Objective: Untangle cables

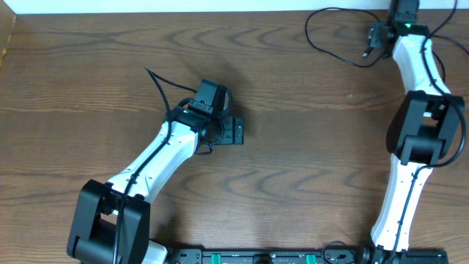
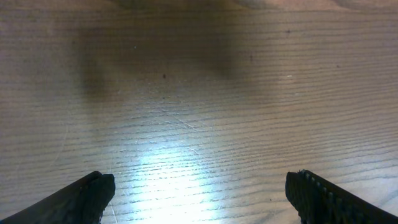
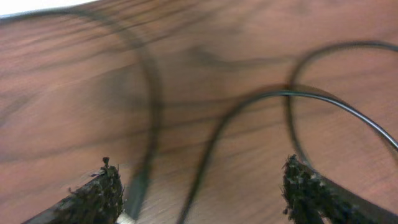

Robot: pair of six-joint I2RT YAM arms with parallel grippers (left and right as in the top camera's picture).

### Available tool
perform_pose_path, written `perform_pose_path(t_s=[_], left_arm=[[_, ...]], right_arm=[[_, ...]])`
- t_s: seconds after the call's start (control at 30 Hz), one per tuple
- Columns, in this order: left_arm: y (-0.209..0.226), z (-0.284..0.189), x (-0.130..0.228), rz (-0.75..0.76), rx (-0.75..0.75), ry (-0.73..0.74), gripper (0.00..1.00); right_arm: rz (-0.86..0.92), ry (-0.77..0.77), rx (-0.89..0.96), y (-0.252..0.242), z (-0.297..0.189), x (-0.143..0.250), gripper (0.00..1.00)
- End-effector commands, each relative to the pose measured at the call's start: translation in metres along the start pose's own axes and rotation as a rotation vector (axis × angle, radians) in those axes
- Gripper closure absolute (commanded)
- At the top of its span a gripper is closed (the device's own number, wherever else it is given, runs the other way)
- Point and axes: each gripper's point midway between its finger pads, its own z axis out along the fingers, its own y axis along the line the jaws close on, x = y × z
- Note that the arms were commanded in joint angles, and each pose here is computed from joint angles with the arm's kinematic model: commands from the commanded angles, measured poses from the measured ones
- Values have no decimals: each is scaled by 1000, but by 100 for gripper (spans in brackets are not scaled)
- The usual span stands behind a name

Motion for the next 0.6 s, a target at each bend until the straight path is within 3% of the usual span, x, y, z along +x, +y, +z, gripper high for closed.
perform_pose_path(t_s=[0.0,0.23,0.43,0.57], left_arm=[[0,-6,-5,0,-5,-23,5],[0,-6,-5,0,-5,-23,5],[0,-6,-5,0,-5,-23,5],[0,-6,-5,0,-5,-23,5]], right_arm=[[127,-23,69,-45,-3,-14,14],[244,44,144,-112,6,4,14],[258,91,-67,-132,14,13,15],[272,131,-66,-157,21,29,15]])
